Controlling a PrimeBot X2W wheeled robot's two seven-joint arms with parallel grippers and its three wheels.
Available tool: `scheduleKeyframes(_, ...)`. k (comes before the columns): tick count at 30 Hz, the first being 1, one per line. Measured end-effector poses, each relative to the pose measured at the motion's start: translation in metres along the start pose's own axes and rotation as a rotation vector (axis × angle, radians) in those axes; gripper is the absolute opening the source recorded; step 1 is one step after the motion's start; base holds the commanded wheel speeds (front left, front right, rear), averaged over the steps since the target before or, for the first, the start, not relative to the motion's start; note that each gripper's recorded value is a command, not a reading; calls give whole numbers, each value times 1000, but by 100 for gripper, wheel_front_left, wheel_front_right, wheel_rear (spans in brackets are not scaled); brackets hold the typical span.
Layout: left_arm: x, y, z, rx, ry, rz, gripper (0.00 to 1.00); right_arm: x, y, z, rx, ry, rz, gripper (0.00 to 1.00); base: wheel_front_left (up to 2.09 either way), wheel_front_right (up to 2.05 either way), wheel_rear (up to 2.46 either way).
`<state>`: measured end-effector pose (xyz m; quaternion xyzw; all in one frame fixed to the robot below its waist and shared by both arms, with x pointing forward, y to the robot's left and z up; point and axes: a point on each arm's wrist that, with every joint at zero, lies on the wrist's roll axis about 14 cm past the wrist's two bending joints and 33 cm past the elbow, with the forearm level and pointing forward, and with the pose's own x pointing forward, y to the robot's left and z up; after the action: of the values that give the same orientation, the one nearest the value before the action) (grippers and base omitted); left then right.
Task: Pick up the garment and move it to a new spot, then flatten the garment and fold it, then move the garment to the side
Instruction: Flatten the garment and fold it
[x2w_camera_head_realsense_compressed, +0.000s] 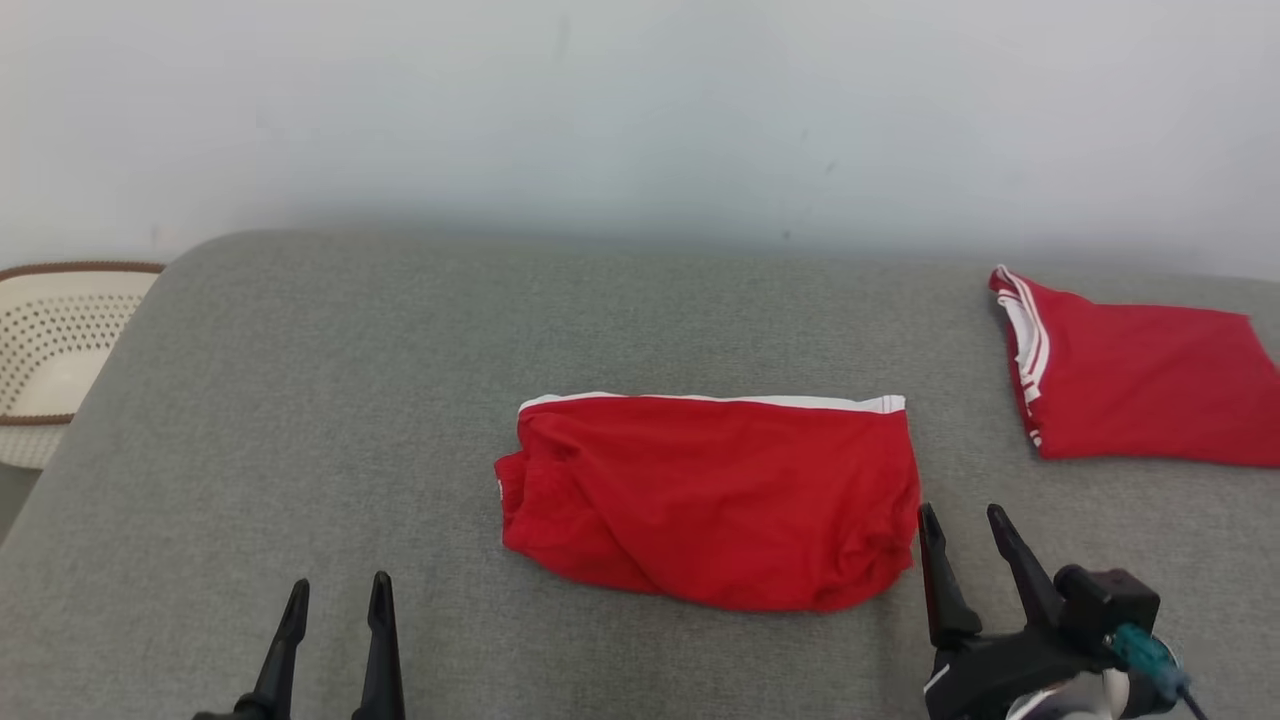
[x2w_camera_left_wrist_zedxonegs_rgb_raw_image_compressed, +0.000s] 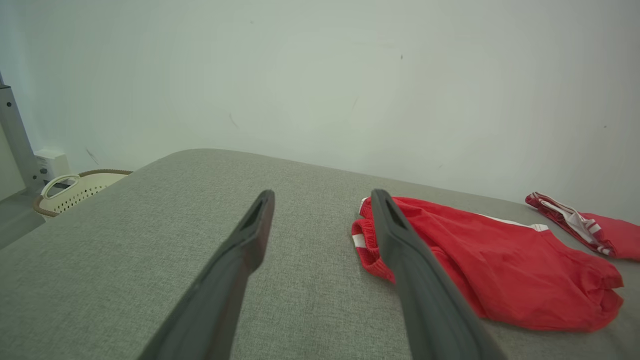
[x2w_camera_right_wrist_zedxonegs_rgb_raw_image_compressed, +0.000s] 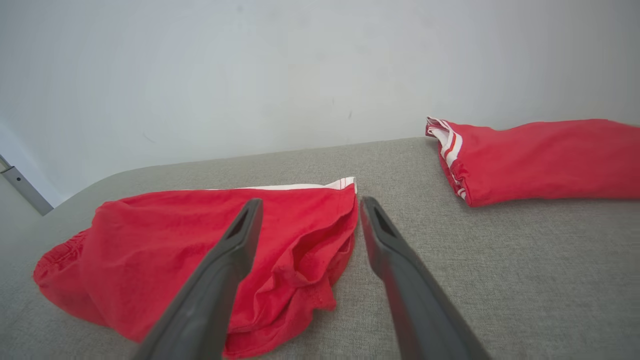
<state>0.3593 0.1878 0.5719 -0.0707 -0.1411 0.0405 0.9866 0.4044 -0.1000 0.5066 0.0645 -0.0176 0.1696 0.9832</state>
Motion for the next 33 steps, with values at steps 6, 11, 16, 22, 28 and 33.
scheduleKeyframes(6,0,-4,-3,12,8,-14,100,-20,-2,14,-60,-53,-31,100,0,0,0)
scheduleKeyframes(11,1,-10,-7,20,18,-37,100,-38,-16,24,-72,-91,-97,100,0,0,0)
scheduleKeyframes(16,3,-24,-13,80,27,-100,100,-58,-29,33,-80,-122,-168,100,0,0,0)
scheduleKeyframes(22,2,-25,-18,89,42,-113,100,-66,-30,32,-87,-113,-185,100,0,0,0)
scheduleKeyframes(28,1,-23,-20,93,52,-108,100,-65,-29,29,-82,-102,-183,100,0,0,0)
scheduleKeyframes(33,0,-21,-22,93,57,-107,100,-65,-29,28,-80,-99,-183,100,0,0,0)
